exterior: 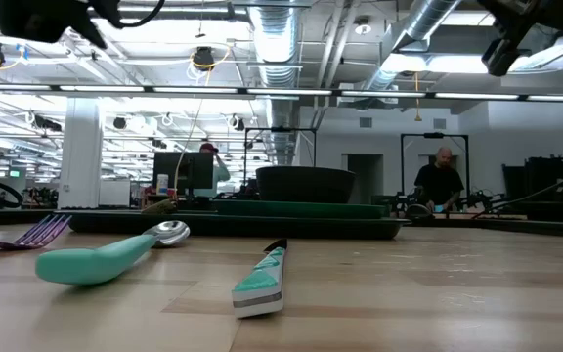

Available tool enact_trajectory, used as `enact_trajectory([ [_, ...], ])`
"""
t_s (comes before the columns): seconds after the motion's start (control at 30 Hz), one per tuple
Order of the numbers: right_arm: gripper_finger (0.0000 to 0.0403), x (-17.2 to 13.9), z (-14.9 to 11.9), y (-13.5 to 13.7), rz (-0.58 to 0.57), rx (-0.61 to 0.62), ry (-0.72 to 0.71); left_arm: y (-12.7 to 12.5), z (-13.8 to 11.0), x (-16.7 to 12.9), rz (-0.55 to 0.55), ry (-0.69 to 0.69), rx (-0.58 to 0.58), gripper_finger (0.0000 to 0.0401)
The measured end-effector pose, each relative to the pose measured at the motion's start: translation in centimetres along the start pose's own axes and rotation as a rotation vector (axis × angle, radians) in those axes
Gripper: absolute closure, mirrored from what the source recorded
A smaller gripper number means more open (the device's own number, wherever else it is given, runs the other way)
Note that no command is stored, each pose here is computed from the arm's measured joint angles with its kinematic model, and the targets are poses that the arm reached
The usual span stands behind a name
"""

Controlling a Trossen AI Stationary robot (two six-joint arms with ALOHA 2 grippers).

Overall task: Set up tray
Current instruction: Put the blue fork on the black napkin on the dark green serving tray

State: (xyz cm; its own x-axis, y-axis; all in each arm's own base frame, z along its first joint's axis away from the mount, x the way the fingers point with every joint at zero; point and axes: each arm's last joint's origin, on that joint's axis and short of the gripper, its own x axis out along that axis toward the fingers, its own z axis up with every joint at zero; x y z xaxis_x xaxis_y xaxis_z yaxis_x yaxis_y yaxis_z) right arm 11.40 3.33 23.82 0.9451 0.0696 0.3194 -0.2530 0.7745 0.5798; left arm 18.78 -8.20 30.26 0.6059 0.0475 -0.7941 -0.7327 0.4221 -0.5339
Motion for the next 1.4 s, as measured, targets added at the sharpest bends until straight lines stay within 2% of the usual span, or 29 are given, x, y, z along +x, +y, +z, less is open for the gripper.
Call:
enact_trajectory([
  [0.2,0.0268,0.0,-0.3,0.2,0.099,-0.105,0.074,-1.1,-3.4,3.2,0.092,0.088,-0.059,0.0293],
  [0.43,0.0268,-0.1,-0.9,-0.1,0.071,-0.112,0.136,-1.9,-6.7,6.5,0.163,0.166,-0.118,0.0293],
  [0.53,0.0269,-0.1,-1.3,-0.4,0.035,-0.043,0.184,-1.9,-7.8,7.6,0.206,0.196,-0.148,0.0293],
  [0.67,0.0269,-0.6,-2.8,-1.4,-0.079,0.105,0.353,-1.8,-8.8,8.5,0.247,0.212,-0.168,0.0293],
  [0.8,0.0269,-0.9,-3.8,-1.5,-0.137,0.159,0.541,-1.7,-9.0,8.4,0.255,0.238,-0.162,0.0293],
  [1.03,0.0269,-1.2,-2.5,-0.7,-0.322,0.06,0.746,-1.6,-9.0,8.4,0.274,0.247,-0.178,0.0293],
  [1.2,0.0269,-1.3,-1.4,-0.5,-0.42,0.02,0.752,-1.6,-8.8,8.5,0.283,0.223,-0.254,0.0293],
  [1.4,0.0269,-1.3,-0.9,-0.7,-0.447,0.012,0.739,-1.5,-8.3,8.6,0.294,0.158,-0.337,0.0293],
])
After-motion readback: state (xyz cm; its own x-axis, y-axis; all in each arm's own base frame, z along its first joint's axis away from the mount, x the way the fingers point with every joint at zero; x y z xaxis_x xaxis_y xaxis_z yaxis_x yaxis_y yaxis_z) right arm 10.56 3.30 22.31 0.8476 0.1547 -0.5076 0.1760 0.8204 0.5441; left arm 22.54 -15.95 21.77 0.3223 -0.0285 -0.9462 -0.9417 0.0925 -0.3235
